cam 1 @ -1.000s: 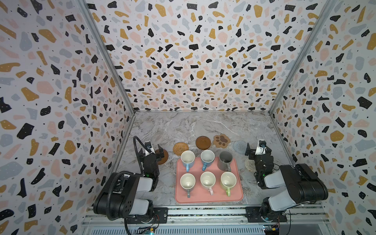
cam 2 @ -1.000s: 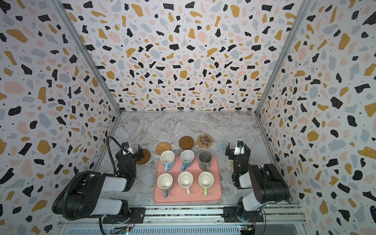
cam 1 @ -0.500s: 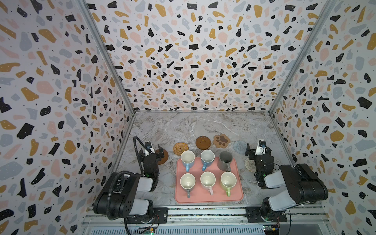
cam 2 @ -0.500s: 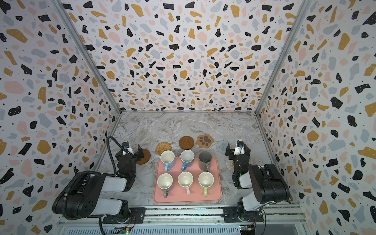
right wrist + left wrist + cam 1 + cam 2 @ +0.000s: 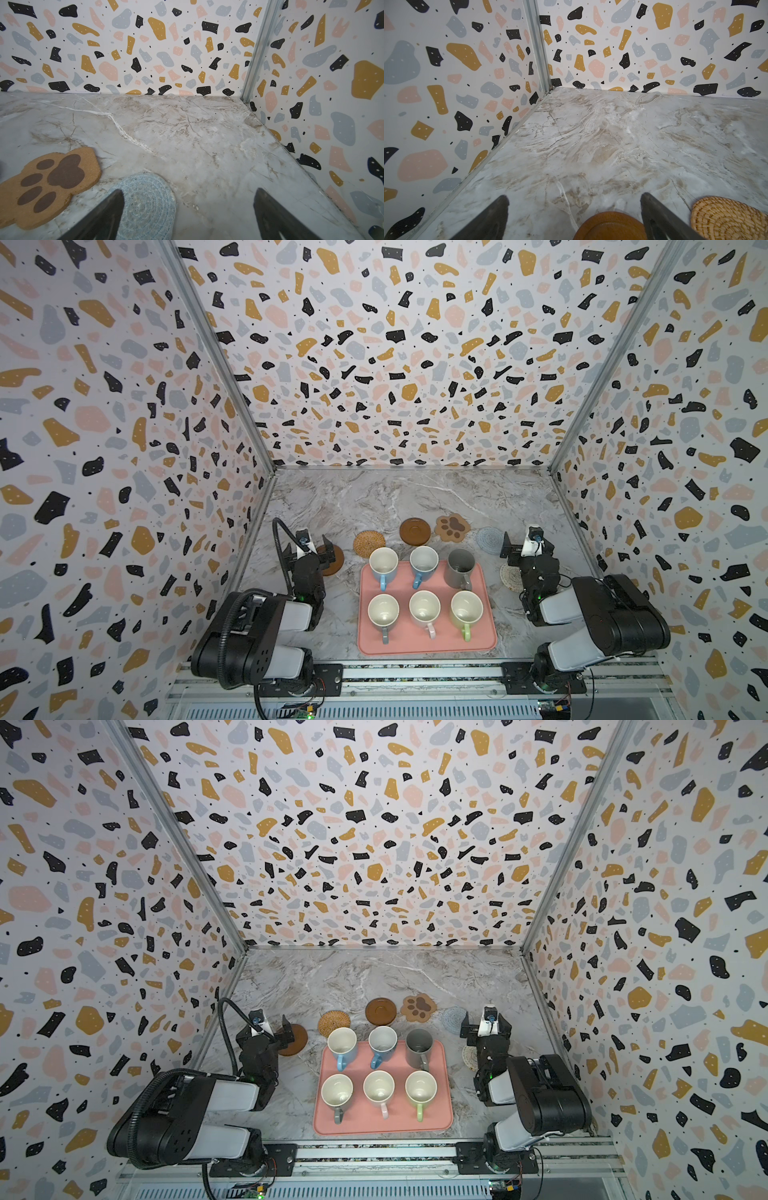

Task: Place cups on coasters
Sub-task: Move the coaster to the top-center of the table.

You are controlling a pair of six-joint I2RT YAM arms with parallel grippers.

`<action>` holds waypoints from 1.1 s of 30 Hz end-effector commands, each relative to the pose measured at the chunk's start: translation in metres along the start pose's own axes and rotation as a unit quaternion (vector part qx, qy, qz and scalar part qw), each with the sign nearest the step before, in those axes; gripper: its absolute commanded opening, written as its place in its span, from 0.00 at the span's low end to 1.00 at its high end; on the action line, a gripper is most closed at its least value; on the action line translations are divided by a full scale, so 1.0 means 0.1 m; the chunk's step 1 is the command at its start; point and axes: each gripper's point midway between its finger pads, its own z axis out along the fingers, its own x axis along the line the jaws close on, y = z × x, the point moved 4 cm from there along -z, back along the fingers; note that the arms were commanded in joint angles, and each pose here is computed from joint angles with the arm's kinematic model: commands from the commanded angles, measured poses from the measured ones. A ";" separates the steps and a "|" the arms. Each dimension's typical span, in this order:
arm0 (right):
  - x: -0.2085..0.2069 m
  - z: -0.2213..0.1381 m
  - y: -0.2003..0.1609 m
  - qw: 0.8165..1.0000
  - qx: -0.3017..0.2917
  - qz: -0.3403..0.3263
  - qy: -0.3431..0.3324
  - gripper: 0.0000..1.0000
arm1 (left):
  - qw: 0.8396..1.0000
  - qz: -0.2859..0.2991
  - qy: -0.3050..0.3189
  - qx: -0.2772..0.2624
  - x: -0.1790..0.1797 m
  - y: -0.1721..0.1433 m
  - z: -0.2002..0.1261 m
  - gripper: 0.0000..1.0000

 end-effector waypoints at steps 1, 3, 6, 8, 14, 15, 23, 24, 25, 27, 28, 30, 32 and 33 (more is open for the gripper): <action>-0.01 0.01 0.09 1.000 -0.017 0.005 -0.001 0.99 | 0.999 -0.018 0.013 -0.038 0.04 0.20 0.01 0.99; -0.03 -0.02 0.12 1.000 -0.024 0.007 -0.007 0.99 | 0.999 -0.023 0.031 -0.022 0.06 0.32 0.06 0.99; 0.02 -0.07 0.23 1.000 -0.025 -0.009 -0.012 0.99 | 0.998 -0.017 0.048 0.041 0.06 0.60 0.14 0.99; 0.08 -0.08 0.32 1.000 -0.013 -0.012 -0.004 0.99 | 0.998 -0.030 0.036 0.051 0.04 0.84 0.09 0.99; 0.13 -0.15 0.60 0.995 0.065 0.076 0.012 0.99 | 0.992 -0.106 -0.028 0.063 -0.04 1.29 -0.19 0.99; 0.14 -0.16 0.64 0.992 0.087 0.093 0.012 0.99 | 0.989 -0.115 -0.047 0.074 -0.08 1.30 -0.22 1.00; 0.35 -0.19 0.55 0.944 0.289 0.148 0.060 0.99 | 0.975 -0.159 -0.075 0.139 -0.12 1.04 -0.40 0.99; 0.35 -0.20 0.52 0.938 0.304 0.155 0.062 0.99 | 0.974 -0.162 -0.074 0.142 -0.12 1.02 -0.42 1.00; 0.35 -0.21 0.50 0.931 0.317 0.167 0.063 0.99 | 0.972 -0.166 -0.075 0.147 -0.11 0.98 -0.44 1.00; 0.34 -0.24 0.48 0.921 0.330 0.192 0.071 0.99 | 0.968 -0.172 -0.084 0.165 -0.15 0.88 -0.46 0.99; 0.32 -0.25 0.49 0.917 0.332 0.207 0.077 0.99 | 0.964 -0.176 -0.090 0.178 -0.17 0.80 -0.46 1.00; 0.29 -0.28 0.50 0.912 0.330 0.227 0.082 0.99 | 0.955 -0.186 -0.102 0.205 -0.24 0.63 -0.46 1.00; 0.25 -0.31 0.52 0.910 0.329 0.238 0.078 0.99 | 0.946 -0.191 -0.112 0.236 -0.31 0.42 -0.45 1.00; 0.23 -0.32 0.53 0.911 0.328 0.240 0.078 0.99 | 0.943 -0.191 -0.111 0.247 -0.33 0.33 -0.44 1.00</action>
